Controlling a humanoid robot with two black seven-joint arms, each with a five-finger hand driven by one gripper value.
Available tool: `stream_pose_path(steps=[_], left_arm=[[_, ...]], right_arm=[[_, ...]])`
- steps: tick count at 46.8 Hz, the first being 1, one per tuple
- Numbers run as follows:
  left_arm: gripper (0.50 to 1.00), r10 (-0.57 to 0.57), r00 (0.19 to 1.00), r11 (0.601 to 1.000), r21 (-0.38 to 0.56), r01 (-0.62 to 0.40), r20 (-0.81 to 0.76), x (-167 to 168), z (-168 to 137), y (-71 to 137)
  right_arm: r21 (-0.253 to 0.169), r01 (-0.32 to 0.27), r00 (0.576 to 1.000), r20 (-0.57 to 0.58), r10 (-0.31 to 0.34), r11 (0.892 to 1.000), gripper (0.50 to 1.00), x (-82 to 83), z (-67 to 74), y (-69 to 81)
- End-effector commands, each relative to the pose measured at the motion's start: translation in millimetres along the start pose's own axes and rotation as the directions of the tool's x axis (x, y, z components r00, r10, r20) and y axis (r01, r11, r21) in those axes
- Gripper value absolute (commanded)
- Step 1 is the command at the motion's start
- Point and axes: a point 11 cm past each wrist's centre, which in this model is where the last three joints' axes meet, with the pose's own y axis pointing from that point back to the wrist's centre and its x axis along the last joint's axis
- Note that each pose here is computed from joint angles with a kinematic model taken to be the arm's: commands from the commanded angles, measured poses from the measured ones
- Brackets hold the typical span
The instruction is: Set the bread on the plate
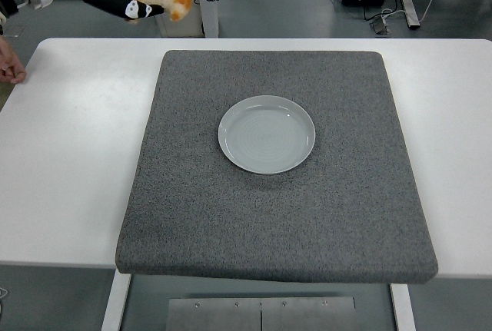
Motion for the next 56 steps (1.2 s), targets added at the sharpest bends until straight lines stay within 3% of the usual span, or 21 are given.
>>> stream_pose_path(steps=[1, 15, 24, 45, 56], left_arm=[[0.500, -0.016, 1.000, 1.000, -0.023, 0.016, 0.000, -7.4, 8.5, -15.0], [0.500, -0.063, 0.998, 0.993, -0.094, 0.066, 0.030, -26.5, 47.5, -72.2], [0.500, -0.099, 0.995, 0.985, -0.139, 0.101, 0.026, -48.3, 70.9, -97.7], [0.500, -0.223, 0.975, 0.968, -0.116, 0.223, 0.014, -125.7, 67.0, -119.8], [0.500, -0.258, 0.966, 0.964, -0.073, 0.256, -0.018, -162.8, 45.8, -115.3]], right_arm=[[0.000, -0.001, 1.000, 0.000, 0.001, 1.000, 1.000, 0.2, 0.1, 0.0], [0.000, 0.001, 1.000, 0.001, -0.001, 1.000, 1.000, -0.4, 0.0, 0.0], [0.000, 0.000, 1.000, 0.000, 0.000, 1.000, 1.000, 0.1, 0.1, 0.0], [0.000, -0.001, 1.000, 0.000, 0.001, 1.000, 1.000, 0.2, 0.1, 0.0], [0.000, -0.001, 1.000, 0.000, 0.001, 1.000, 1.000, 0.2, 0.1, 0.0]])
